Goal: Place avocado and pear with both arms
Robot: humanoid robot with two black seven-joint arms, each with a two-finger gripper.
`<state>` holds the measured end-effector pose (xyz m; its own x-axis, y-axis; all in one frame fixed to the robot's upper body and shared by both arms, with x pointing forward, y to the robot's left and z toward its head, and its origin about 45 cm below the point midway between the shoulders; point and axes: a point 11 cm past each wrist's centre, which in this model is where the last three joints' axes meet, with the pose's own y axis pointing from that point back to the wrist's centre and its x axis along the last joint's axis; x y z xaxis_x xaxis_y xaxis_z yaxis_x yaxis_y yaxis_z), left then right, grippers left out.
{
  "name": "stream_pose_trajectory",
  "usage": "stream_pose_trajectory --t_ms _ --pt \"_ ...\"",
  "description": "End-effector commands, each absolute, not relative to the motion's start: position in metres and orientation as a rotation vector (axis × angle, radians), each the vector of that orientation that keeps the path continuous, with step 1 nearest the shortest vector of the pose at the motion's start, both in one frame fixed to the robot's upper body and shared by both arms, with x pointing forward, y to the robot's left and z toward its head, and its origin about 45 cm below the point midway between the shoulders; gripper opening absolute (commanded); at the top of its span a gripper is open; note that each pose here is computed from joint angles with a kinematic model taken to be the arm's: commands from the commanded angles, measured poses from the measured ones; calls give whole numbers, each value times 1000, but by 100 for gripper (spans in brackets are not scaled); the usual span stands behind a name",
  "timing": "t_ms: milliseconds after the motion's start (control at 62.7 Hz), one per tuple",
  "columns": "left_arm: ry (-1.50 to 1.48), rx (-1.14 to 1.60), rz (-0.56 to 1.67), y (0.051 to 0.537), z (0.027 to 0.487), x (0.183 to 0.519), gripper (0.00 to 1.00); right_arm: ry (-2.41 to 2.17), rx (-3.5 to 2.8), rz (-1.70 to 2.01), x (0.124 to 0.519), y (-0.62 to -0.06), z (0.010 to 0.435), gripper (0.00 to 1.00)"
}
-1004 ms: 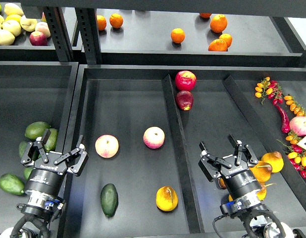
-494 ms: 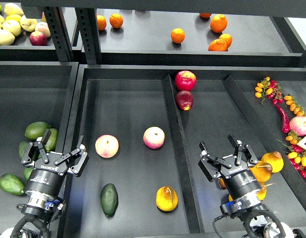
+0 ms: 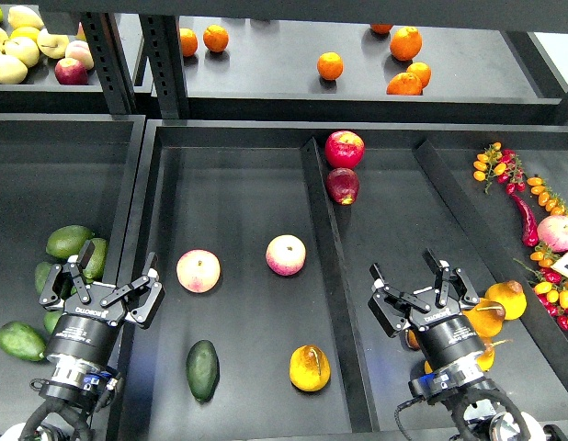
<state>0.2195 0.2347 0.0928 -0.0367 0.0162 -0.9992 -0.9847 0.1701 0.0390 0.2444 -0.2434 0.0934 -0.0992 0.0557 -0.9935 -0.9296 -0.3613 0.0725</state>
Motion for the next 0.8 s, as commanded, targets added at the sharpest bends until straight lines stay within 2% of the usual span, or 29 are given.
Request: stream_pose_trajectory --t_ms 0,574,781 --pt "1304 -1052 1114 234 93 219 100 1022 -1374 1577 244 -244 93 100" --pt "1289 -1025 1106 232 94 221 100 1022 -1374 1577 244 -244 93 100" --pt "1243 -852 1038 222 97 223 100 1018 -1379 1575 247 -242 95 100"
